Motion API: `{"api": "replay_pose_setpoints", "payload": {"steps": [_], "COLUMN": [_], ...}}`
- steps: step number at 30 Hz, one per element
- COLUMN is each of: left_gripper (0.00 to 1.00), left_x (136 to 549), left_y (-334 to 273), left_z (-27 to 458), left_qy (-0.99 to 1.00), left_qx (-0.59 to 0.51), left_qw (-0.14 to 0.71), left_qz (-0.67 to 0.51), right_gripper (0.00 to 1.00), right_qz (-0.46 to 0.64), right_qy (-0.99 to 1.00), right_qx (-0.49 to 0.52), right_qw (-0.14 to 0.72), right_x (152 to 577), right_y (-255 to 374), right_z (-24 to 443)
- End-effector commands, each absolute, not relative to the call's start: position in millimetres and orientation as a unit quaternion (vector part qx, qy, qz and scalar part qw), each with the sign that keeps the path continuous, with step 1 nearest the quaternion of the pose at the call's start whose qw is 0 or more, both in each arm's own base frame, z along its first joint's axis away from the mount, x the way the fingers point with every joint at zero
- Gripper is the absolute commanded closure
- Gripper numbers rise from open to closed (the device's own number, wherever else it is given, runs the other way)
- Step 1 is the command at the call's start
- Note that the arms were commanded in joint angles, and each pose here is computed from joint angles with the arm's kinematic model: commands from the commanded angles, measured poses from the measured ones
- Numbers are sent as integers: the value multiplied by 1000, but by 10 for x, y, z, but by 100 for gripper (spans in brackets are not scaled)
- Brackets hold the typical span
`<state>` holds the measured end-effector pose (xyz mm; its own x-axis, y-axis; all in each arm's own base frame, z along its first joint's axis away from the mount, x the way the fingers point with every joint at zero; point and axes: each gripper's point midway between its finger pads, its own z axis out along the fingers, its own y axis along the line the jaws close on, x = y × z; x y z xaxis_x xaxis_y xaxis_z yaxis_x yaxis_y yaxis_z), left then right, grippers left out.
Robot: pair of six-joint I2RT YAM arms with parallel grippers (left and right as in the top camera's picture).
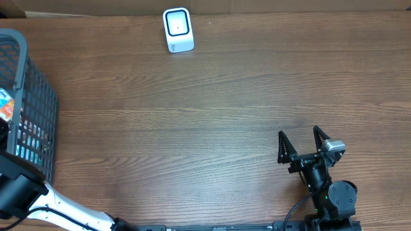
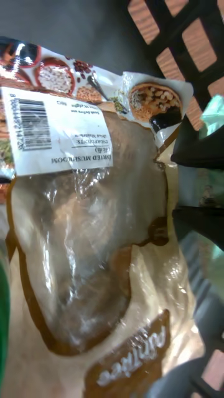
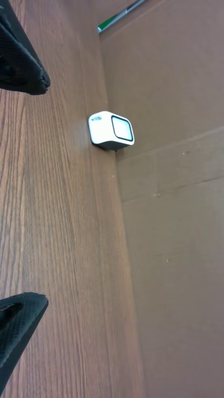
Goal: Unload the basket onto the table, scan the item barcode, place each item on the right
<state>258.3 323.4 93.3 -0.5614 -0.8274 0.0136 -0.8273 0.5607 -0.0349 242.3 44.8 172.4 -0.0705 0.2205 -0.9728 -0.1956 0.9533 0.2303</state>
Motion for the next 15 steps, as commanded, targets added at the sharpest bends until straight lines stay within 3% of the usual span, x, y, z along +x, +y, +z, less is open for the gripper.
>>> {"api": "replay_pose_setpoints", "payload": {"steps": [1, 9, 10, 13, 15], "left_gripper": [96, 96, 90, 56, 52], "left_x": [2687, 2896, 2873, 2737, 2626], "left_y": [3361, 3476, 3442, 3374, 3313], "left_z": [1152, 1869, 1849, 1640, 1467], "left_qy": [865, 859, 863, 869, 874], "left_qx": [-501, -500, -494, -490, -484], "left_qw": [34, 113, 104, 56, 21], "left_qz": [-10, 21, 19, 24, 25], "right_gripper": [0, 0, 0, 0, 0], "right_qz": [155, 155, 155, 155, 155], "right_qy": [714, 714, 714, 714, 714], "right_qx": [6, 6, 6, 6, 6], "right_qw": [683, 683, 683, 683, 683], "right_x": [2420, 2420, 2420, 2420, 2420], "right_y": [463, 463, 463, 463, 463], "right_z": [1709, 1709, 1709, 1709, 1709]}}
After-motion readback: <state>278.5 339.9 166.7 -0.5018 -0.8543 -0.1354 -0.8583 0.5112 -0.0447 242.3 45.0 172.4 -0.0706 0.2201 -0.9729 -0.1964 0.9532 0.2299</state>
